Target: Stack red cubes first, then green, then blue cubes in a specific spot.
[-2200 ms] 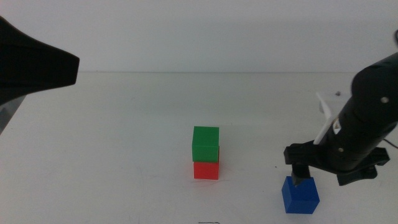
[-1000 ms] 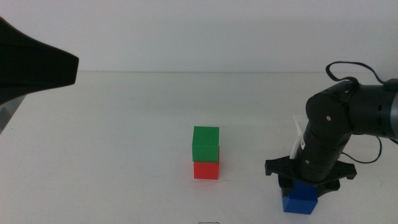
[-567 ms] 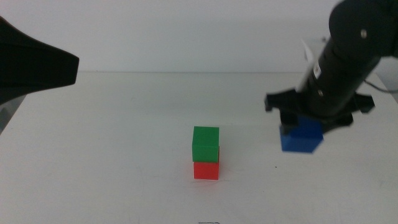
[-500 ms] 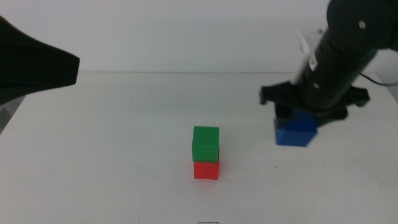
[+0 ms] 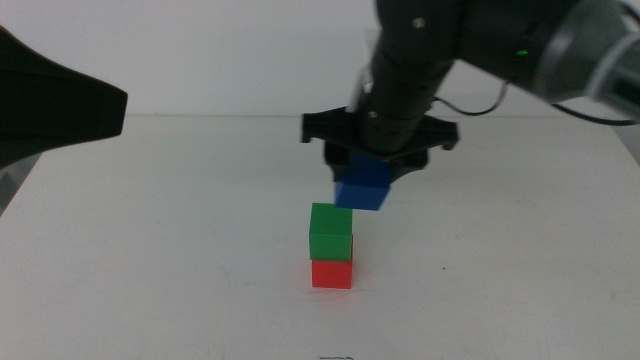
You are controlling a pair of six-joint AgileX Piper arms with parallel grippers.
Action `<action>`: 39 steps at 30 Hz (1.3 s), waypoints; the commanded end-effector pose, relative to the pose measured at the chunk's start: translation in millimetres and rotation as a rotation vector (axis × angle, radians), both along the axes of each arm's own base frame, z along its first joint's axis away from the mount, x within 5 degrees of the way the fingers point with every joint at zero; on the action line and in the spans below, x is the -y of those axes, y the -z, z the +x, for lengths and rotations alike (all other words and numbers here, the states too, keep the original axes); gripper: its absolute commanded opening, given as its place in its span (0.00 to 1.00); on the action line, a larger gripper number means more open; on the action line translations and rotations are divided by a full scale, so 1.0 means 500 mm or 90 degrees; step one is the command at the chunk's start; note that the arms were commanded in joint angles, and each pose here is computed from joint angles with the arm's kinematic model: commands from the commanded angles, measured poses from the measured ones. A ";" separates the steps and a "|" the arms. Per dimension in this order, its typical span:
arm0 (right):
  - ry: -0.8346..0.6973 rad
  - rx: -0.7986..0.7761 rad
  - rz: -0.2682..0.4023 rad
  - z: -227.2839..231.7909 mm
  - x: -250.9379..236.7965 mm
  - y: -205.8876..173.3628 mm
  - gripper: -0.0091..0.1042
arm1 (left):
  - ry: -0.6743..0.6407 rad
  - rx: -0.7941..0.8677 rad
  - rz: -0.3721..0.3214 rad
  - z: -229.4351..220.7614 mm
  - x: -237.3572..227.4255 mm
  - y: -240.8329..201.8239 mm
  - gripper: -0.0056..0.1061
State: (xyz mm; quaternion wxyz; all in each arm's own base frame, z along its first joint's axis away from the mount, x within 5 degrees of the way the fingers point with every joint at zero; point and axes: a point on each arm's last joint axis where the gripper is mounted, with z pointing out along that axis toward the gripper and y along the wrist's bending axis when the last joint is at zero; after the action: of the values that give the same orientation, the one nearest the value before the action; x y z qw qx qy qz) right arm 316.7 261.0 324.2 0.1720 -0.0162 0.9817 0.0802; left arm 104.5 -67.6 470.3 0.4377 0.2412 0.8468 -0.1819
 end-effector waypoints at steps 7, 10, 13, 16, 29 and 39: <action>0.018 0.006 0.010 -0.010 -0.005 -0.039 0.07 | 0.002 0.042 -0.039 -0.003 0.002 -0.023 0.89; 0.020 0.005 0.011 -0.014 -0.013 -0.037 0.07 | 0.002 0.042 -0.039 -0.003 0.002 -0.023 0.89; 0.025 0.005 0.011 -0.017 -0.018 -0.034 0.07 | 0.002 0.042 -0.039 -0.003 0.002 -0.023 0.89; 0.025 -0.002 0.007 -0.015 -0.024 -0.025 0.07 | 0.002 0.042 -0.039 -0.003 0.002 -0.023 0.89; 0.035 0.013 0.025 -0.010 -0.046 -0.022 0.07 | 0.002 0.042 -0.039 -0.003 0.002 -0.023 0.89; 0.041 -0.012 0.004 -0.005 -0.051 0.003 0.07 | 0.002 0.042 -0.039 -0.003 0.002 -0.023 0.89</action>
State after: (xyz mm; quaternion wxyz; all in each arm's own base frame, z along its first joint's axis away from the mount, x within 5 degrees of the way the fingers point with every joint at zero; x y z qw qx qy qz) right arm 323.1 296.6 291.7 0.1466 0.0150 0.9862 0.0761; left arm 104.5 -67.7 470.3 0.4376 0.2412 0.8468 -0.1823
